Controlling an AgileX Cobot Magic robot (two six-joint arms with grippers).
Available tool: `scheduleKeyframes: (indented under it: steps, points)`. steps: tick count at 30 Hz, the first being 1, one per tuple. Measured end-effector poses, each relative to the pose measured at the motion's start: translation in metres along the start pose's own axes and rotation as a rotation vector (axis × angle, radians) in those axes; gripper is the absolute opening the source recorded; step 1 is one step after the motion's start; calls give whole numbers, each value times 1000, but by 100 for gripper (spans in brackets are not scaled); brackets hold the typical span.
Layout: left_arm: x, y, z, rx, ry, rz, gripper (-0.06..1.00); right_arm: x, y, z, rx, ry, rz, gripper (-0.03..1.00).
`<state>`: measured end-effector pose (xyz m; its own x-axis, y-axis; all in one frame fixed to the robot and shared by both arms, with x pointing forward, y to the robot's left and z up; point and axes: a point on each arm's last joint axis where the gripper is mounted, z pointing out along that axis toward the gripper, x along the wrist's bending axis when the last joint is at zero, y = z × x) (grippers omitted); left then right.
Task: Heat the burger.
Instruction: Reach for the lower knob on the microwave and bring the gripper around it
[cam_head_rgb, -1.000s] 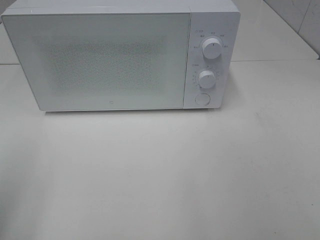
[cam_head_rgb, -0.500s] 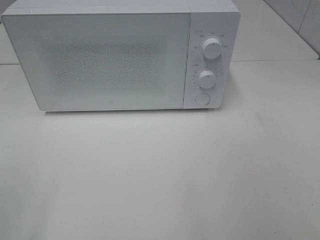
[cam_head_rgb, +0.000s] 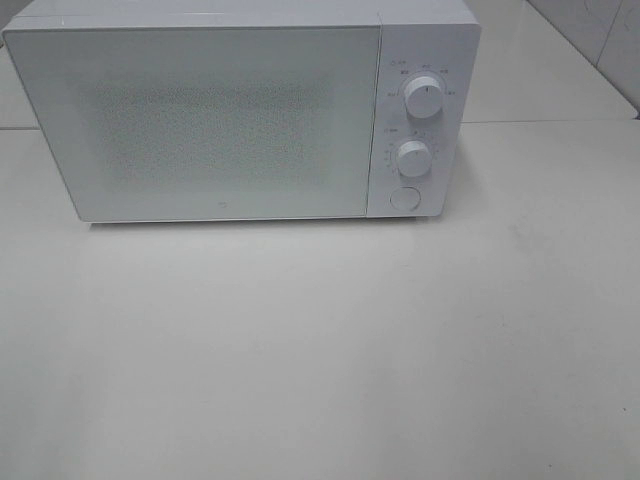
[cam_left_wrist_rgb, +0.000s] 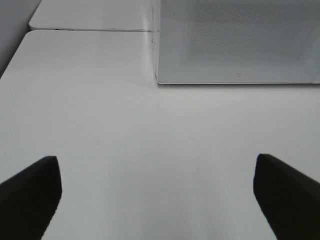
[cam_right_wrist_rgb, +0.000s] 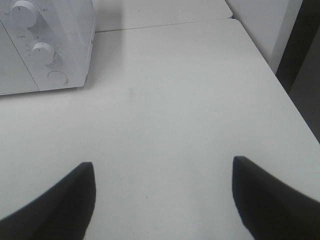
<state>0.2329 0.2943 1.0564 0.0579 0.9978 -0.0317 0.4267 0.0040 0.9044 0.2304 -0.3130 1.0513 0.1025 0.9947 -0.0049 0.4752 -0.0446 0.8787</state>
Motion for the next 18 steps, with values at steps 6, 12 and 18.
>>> scheduleKeyframes:
  steps: [6, 12, 18]
  points:
    - [0, 0, 0, 0, 10, -5, 99, 0, 0, 0, 0, 0, 0, 71]
    - [0, 0, 0, -1, 14, -7, 99, 0, 0, 0, 0, 0, 0, 71]
    - [0, 0, 0, -1, 14, -7, 99, 0, 0, 0, 0, 0, 0, 71]
